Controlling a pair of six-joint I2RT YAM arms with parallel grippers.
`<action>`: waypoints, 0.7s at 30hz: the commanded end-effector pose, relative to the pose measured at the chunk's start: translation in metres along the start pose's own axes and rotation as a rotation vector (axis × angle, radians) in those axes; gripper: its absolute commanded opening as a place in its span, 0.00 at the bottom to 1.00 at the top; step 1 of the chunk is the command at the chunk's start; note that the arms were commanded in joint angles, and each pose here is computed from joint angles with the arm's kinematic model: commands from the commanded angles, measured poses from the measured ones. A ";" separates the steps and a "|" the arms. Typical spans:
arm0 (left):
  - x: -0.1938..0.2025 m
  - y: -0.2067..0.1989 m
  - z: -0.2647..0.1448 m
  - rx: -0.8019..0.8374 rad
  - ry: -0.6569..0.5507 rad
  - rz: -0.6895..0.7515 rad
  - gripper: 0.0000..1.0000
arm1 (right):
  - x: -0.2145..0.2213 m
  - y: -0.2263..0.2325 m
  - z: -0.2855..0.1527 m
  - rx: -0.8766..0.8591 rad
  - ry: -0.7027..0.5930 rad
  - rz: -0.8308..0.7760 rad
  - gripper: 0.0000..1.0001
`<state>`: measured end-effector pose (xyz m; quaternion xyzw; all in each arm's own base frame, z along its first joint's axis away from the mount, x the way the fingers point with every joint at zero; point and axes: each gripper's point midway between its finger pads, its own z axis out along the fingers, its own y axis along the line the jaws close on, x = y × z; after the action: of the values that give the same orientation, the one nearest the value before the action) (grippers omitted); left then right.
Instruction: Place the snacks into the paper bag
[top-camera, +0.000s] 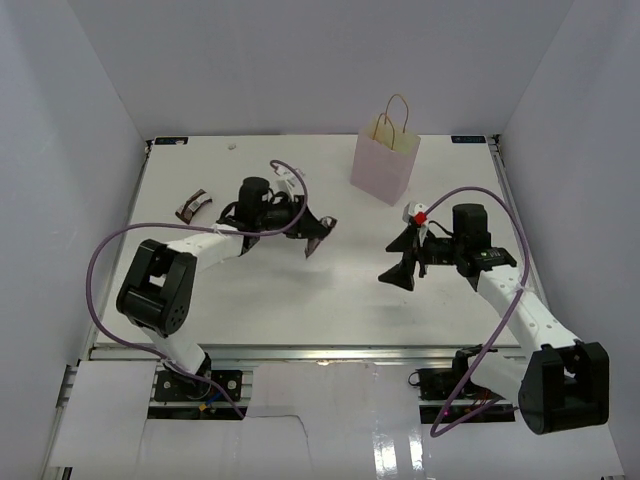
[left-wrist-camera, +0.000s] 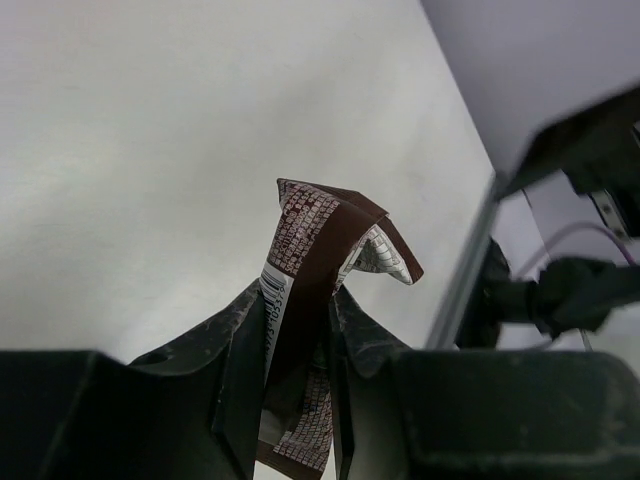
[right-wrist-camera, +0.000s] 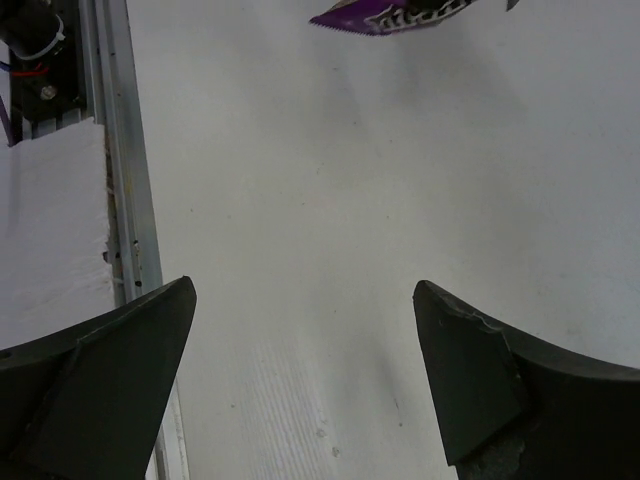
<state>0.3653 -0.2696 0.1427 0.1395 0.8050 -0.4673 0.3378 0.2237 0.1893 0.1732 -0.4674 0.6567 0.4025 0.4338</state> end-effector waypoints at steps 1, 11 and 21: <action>0.030 -0.090 0.002 0.316 0.106 0.066 0.36 | -0.026 -0.006 0.009 -0.003 -0.052 0.046 0.95; 0.056 -0.120 0.025 0.241 0.051 0.233 0.36 | -0.048 -0.048 0.028 0.273 -0.060 0.571 0.94; 0.045 -0.131 0.035 0.223 -0.008 0.289 0.36 | -0.037 -0.044 0.047 0.199 -0.039 0.767 0.99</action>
<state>0.2705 -0.3669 0.1543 0.2760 0.7488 -0.4974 0.3401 0.2759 0.2246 0.1721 -0.1524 0.8204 0.4576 0.3073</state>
